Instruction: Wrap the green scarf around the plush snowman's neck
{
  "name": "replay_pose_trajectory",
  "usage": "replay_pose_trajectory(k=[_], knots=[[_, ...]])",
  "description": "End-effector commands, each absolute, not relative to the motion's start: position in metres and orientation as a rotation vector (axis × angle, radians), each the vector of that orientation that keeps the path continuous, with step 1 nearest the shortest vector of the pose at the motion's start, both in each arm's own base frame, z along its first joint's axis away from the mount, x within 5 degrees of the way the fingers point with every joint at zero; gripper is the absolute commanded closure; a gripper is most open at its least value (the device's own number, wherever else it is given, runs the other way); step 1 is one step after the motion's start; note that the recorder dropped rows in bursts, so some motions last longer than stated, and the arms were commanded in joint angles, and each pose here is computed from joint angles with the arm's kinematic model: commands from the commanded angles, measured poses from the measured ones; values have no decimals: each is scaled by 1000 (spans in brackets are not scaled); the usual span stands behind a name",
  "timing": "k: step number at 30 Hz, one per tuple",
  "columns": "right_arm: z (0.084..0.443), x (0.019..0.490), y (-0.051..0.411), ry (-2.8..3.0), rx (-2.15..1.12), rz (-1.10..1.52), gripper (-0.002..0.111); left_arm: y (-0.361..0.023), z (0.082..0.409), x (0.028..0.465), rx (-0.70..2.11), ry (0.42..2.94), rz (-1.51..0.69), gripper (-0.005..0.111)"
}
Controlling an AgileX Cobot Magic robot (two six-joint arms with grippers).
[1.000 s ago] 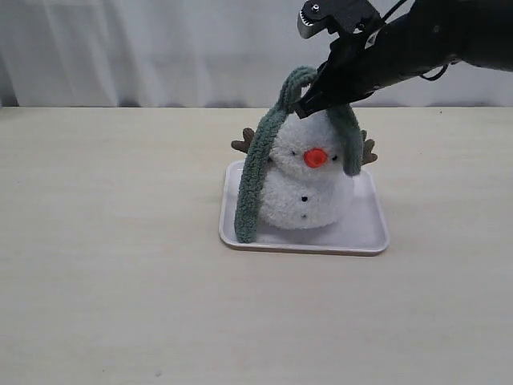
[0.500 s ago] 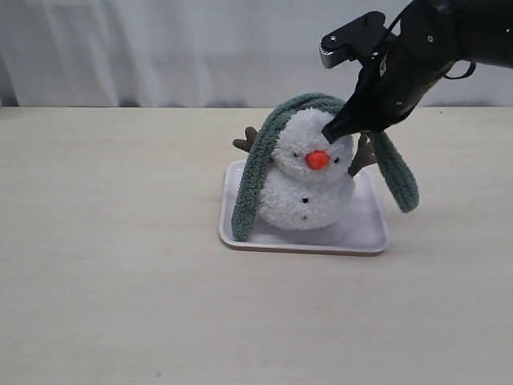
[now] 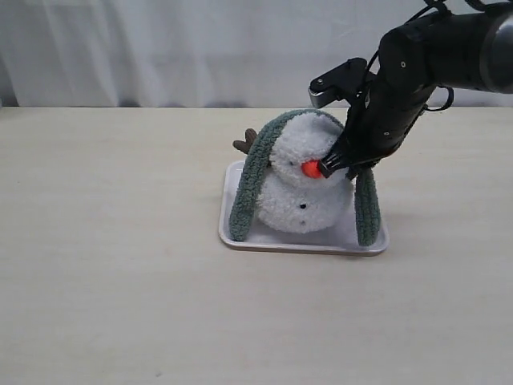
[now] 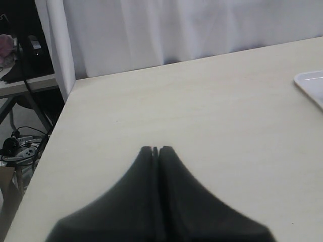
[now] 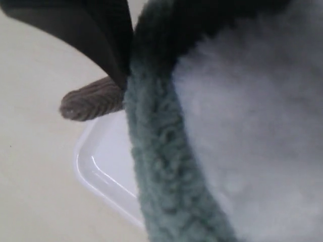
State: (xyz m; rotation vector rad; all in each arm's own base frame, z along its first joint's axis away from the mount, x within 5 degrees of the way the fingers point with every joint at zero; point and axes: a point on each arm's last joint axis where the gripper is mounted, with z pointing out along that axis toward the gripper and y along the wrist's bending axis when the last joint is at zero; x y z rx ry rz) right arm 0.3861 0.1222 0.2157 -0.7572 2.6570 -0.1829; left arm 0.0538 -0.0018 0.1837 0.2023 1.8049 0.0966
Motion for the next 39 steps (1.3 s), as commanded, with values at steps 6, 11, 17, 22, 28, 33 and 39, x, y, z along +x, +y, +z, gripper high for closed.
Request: replay_pose_trajectory(k=[6,11,17,22,28,33,39], knots=[[228,379,118,2669,-824,-190,52,-2,184,54,196,1797,93,107],[244,369,116,2659,-889,-192,53,-2,184,54,196,1797,93,107],[270,360,113,2598,-883,-185,53,-2,184,54,196,1797,93,107],[297,349,110,2524,-851,-179,55,-2,184,54,196,1797,93,107],[323,342,107,2424,-782,-157,84,-2,184,54,196,1797,93,107],[331,342,108,2363,-760,-139,104,-2,184,54,196,1797,93,107],[330,348,109,2317,-755,91,104,-2,184,54,196,1797,93,107]])
